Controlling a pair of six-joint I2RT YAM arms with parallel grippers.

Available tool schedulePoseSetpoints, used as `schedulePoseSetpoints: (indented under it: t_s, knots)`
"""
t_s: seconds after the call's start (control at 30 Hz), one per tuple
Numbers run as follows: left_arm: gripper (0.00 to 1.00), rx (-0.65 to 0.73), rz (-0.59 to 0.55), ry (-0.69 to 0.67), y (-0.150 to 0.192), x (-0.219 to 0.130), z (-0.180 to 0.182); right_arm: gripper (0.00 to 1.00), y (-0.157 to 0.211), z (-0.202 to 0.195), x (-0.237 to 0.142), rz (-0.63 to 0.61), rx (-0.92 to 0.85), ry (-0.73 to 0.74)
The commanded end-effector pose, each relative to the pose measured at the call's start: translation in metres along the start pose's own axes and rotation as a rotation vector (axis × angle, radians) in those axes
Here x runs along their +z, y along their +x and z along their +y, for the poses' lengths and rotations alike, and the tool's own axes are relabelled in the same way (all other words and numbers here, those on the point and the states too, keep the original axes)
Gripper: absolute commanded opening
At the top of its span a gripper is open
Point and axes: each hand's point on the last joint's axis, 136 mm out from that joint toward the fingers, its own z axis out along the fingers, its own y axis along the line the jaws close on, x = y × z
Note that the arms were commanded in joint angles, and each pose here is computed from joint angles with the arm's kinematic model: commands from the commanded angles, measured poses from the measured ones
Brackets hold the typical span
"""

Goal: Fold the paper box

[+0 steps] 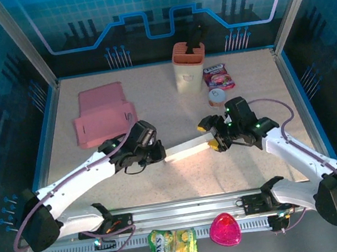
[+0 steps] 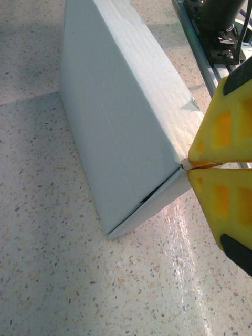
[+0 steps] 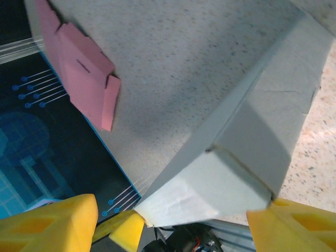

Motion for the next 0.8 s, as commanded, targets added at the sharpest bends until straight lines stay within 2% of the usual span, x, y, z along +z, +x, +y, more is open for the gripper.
schedulePoseSetpoints:
  t_s: [0.0, 0.33, 0.53, 0.6, 0.77]
  knots:
    - [0.09, -0.008, 0.072, -0.142, 0.022, 0.014, 0.029, 0.75, 0.006, -0.012, 0.001, 0.017, 0.059, 0.036]
    - [0.11, 0.047, 0.068, -0.103, 0.035, 0.034, 0.009, 0.74, -0.013, -0.061, -0.007, 0.016, 0.073, 0.164]
    - [0.20, 0.012, 0.078, -0.089, 0.035, 0.045, 0.004, 0.76, -0.015, -0.098, -0.019, 0.034, 0.057, 0.294]
    - [0.27, -0.034, 0.070, -0.079, 0.032, 0.045, 0.003, 0.76, -0.018, -0.099, -0.024, 0.012, 0.015, 0.309]
    - [0.40, -0.250, 0.107, 0.023, 0.025, 0.061, 0.001, 0.73, -0.028, -0.087, -0.032, -0.042, -0.112, 0.306]
